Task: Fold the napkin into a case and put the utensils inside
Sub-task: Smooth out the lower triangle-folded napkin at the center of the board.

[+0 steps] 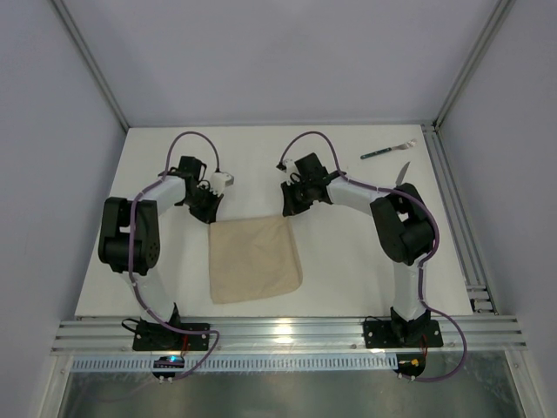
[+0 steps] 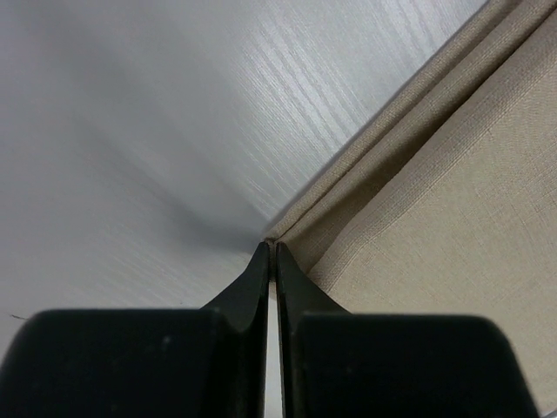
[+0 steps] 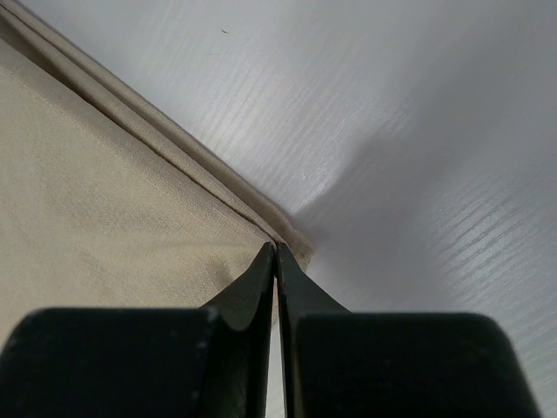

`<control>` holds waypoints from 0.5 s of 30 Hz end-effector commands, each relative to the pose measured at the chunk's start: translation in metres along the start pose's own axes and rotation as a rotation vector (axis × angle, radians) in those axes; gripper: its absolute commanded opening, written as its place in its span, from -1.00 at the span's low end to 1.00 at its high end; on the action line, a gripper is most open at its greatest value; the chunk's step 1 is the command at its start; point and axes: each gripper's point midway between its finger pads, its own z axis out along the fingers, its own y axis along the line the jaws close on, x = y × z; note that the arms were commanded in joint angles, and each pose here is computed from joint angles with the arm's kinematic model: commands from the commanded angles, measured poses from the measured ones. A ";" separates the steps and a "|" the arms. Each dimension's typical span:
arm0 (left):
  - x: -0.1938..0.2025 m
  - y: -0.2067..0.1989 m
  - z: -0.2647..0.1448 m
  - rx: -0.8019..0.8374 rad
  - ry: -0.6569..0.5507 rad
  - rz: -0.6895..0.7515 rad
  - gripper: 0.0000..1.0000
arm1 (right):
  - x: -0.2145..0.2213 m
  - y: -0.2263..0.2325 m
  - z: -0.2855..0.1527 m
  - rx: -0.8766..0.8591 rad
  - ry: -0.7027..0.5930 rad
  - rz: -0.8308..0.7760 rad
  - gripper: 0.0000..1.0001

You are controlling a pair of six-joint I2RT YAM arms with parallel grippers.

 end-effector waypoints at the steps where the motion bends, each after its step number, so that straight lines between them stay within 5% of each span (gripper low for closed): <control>1: -0.010 0.005 -0.012 -0.044 -0.046 0.032 -1.00 | -0.021 0.000 -0.012 0.010 -0.036 -0.016 -0.88; 4: -0.014 0.007 -0.014 -0.058 -0.061 0.029 -0.98 | -0.025 -0.001 -0.006 0.014 -0.042 -0.007 -0.59; 9: -0.017 0.011 -0.021 -0.096 -0.079 0.031 -0.60 | -0.037 -0.002 -0.016 0.041 -0.069 -0.016 -0.20; 15: -0.031 0.023 -0.047 -0.209 -0.146 0.044 -0.20 | -0.045 0.006 -0.049 0.063 -0.126 -0.028 -0.04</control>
